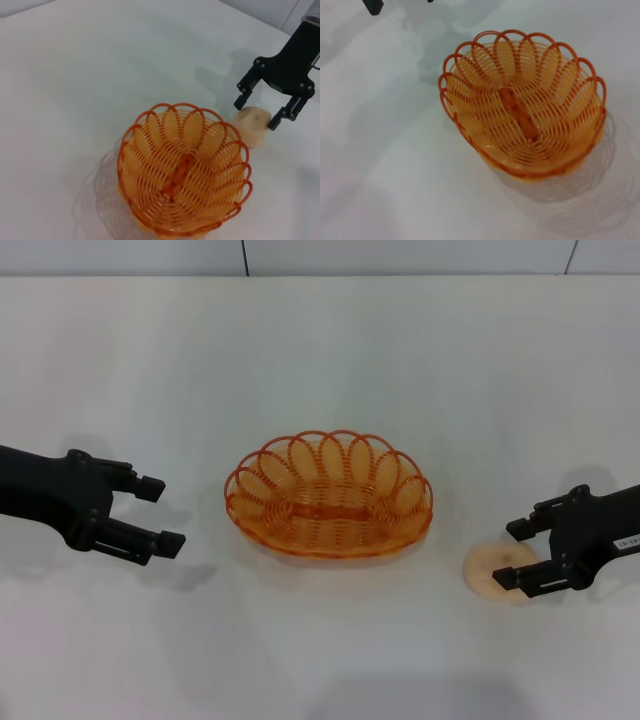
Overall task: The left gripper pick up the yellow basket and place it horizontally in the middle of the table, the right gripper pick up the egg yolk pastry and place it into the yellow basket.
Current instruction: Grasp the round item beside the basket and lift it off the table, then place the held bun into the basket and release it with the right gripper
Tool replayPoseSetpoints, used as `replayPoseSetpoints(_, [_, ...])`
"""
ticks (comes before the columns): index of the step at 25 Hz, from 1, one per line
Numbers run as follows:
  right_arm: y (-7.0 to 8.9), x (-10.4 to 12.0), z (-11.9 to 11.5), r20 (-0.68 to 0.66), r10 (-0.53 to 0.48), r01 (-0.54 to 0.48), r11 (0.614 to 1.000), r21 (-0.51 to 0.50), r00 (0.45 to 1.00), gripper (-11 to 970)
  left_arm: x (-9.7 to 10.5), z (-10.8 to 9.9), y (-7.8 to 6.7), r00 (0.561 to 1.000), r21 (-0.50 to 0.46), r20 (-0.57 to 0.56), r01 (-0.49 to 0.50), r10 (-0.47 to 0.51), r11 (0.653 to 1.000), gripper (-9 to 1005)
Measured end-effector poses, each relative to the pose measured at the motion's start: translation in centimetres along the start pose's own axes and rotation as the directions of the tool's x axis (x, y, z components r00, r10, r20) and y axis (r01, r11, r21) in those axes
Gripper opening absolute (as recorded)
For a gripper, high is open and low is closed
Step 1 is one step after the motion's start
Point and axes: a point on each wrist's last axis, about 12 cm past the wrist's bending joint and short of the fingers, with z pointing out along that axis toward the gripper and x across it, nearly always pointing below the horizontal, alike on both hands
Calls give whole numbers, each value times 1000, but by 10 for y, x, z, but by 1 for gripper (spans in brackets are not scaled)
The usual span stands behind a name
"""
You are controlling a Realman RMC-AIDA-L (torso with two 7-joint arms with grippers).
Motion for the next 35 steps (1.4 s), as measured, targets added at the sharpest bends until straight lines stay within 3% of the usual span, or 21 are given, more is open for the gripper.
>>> replayPoseSetpoints(17, [0,-1,-3,-6,-2,2,1000,4,1000,331,-2,0,1,1000,-5,-2,-9,9,1000,884])
replayPoseSetpoints(19, [0,-4,-4,0,-10,10,1000,5,1000,318,-2,0,1,1000,-5,-2,-9,9,1000,884])
replayPoseSetpoints(30, [4,-41,-32,100,-67,60,996,72,993,200,1,-1,0,1000,-5,-1,-8,8,1000,883])
replayPoseSetpoints(35, [8,-66,-28,134,-136,130,990,54,982,165,1,-1,0,1000,-6,1,-17,17,1000,882])
